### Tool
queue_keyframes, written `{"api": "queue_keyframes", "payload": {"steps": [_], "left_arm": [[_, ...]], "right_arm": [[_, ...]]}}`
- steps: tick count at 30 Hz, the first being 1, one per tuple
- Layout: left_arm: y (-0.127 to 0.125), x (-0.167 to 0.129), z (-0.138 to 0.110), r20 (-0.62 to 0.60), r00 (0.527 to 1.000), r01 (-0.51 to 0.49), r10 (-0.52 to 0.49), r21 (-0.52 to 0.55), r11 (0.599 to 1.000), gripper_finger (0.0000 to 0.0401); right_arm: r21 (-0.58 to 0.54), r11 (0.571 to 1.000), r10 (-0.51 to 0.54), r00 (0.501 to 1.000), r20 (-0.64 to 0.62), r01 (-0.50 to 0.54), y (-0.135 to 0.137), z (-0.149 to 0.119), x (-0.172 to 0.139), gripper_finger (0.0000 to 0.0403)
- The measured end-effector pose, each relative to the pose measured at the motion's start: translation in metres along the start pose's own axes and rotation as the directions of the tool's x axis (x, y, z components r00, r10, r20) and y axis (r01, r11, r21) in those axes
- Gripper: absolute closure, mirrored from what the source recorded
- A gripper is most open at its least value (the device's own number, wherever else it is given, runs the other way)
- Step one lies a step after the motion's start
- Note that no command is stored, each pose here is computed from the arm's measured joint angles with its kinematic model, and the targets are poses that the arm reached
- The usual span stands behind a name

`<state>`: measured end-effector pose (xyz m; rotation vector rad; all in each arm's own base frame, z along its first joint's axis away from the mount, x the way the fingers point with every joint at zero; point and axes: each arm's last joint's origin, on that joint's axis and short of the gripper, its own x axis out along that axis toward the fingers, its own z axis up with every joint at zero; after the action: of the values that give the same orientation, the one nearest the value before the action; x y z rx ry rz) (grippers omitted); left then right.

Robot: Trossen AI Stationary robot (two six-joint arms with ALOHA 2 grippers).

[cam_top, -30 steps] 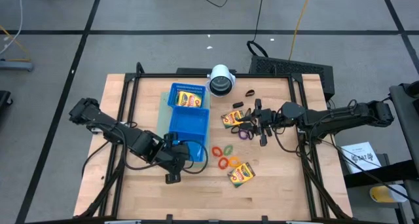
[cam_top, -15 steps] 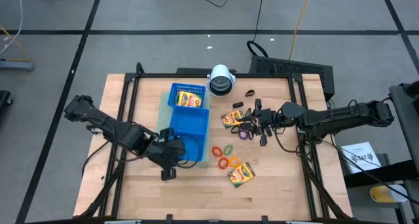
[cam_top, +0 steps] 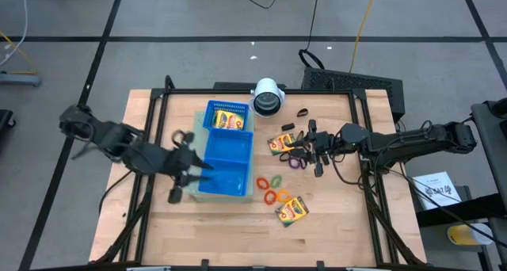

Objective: Pick & Place Office Desk Supplies
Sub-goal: Put the crayon box into the top blue bin on the shelf

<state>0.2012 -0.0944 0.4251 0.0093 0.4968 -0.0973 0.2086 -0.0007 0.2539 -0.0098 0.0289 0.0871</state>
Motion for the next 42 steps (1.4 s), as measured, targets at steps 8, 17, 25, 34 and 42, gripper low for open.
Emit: {"api": "queue_keyframes", "payload": {"steps": [8, 17, 25, 34, 42], "left_arm": [[0.02, -0.02, -0.03, 0.221, 0.964, -0.16, 0.149, 0.031, 0.987, 0.0272], [0.06, 0.0, -0.106, 0.369, 0.891, -0.242, 0.267, -0.112, 0.964, 0.0272], [0.085, 0.01, -0.146, 0.408, 0.823, -0.332, 0.395, -0.219, 0.918, 0.0272], [0.095, 0.027, -0.157, 0.38, 0.808, -0.394, 0.45, -0.219, 0.892, 0.0272], [0.1, 0.034, -0.156, 0.369, 0.788, -0.452, 0.492, -0.194, 0.871, 0.0272]], "right_arm": [[-0.021, 1.0, 0.001, 0.998, -0.065, -0.002, 0.0, -0.006, 0.0, 0.0287], [0.032, 0.999, -0.027, 0.991, -0.129, 0.031, -0.001, -0.013, -0.001, 0.0287], [0.254, 0.896, -0.265, 0.897, -0.354, 0.365, -0.028, -0.039, -0.003, 0.0261], [0.299, 0.842, -0.234, 0.804, -0.546, 0.449, -0.067, -0.077, 0.01, 0.0202], [0.181, 0.898, -0.22, 0.765, -0.605, 0.401, -0.092, -0.08, 0.063, 0.0202]]}}
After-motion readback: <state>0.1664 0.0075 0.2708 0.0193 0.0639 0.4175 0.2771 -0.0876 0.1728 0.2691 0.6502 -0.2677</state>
